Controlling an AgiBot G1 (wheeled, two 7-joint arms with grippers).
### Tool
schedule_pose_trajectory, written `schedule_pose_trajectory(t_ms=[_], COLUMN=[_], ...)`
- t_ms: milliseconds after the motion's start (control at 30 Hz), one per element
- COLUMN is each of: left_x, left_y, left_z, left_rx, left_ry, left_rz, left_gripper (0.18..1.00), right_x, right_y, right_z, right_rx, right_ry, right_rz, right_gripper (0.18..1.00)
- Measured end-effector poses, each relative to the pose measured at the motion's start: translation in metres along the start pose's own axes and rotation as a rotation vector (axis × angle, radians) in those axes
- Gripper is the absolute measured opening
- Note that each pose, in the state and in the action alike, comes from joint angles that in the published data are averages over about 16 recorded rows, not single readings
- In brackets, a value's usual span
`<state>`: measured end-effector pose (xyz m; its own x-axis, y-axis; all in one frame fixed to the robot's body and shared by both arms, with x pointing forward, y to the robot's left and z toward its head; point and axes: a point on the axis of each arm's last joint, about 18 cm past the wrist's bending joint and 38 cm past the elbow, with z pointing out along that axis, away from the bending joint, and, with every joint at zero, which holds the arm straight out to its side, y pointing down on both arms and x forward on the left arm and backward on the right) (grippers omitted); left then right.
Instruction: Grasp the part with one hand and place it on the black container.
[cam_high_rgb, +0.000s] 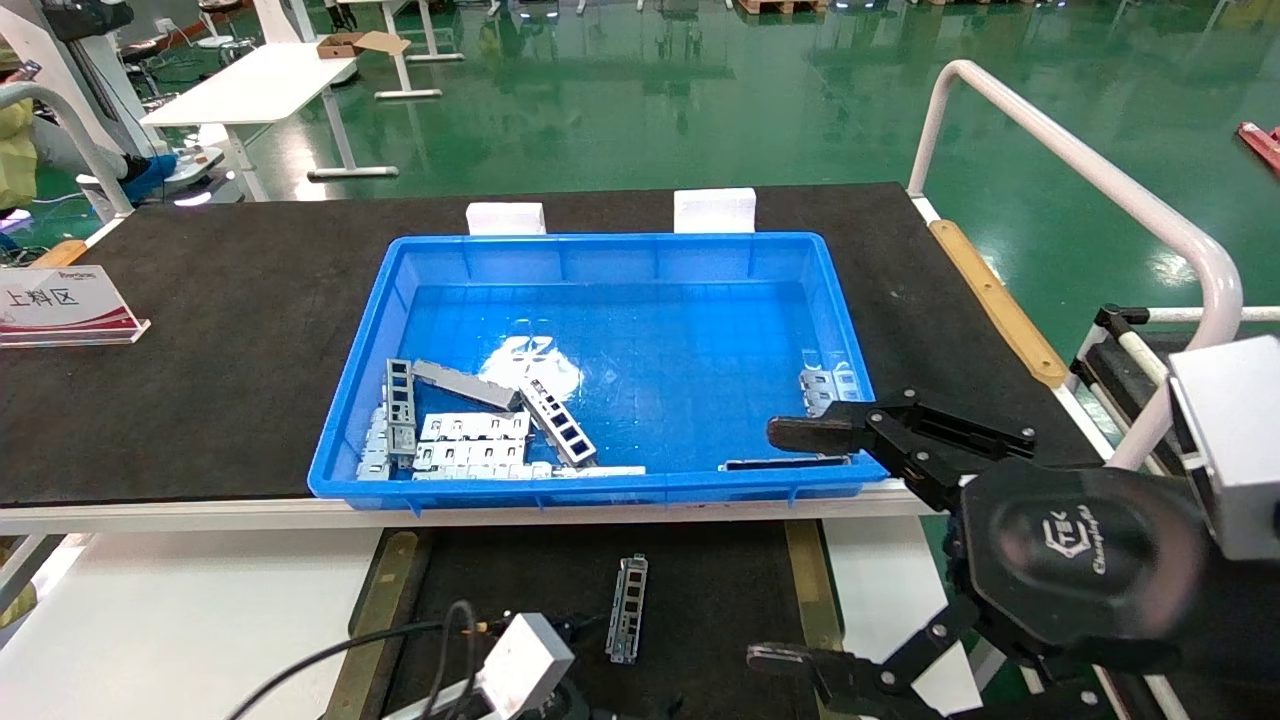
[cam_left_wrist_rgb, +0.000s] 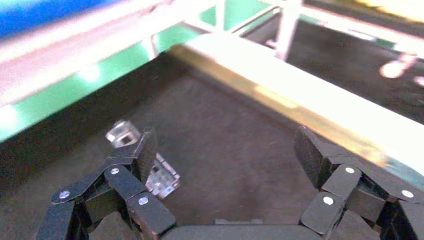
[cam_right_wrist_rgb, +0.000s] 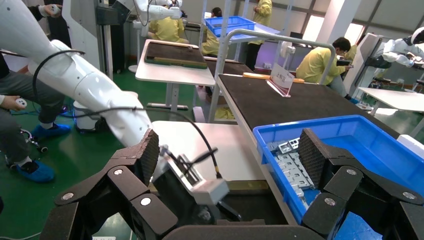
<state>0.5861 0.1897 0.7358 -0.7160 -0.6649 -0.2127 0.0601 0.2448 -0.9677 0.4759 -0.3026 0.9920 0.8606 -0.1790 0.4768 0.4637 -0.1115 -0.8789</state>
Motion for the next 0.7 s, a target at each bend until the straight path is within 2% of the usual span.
schedule_pose_trajectory(t_ms=[333,700], left_x=[-0.005,-0.017], left_y=[-0.015,-0.030], left_z=[-0.041,-0.074], left_rx=[0.056,0.082], left_ry=[0.122,0.175], left_rz=[0.076,0.130], left_gripper=[1.001,1.001], right_x=[0.000,0.000], right_y=[0.000,0.000], right_z=[0.000,0.000], right_rx=[0.000,0.000], right_ry=[0.000,0.000], right_rz=[0.000,0.000], right_gripper=[1.001,1.001])
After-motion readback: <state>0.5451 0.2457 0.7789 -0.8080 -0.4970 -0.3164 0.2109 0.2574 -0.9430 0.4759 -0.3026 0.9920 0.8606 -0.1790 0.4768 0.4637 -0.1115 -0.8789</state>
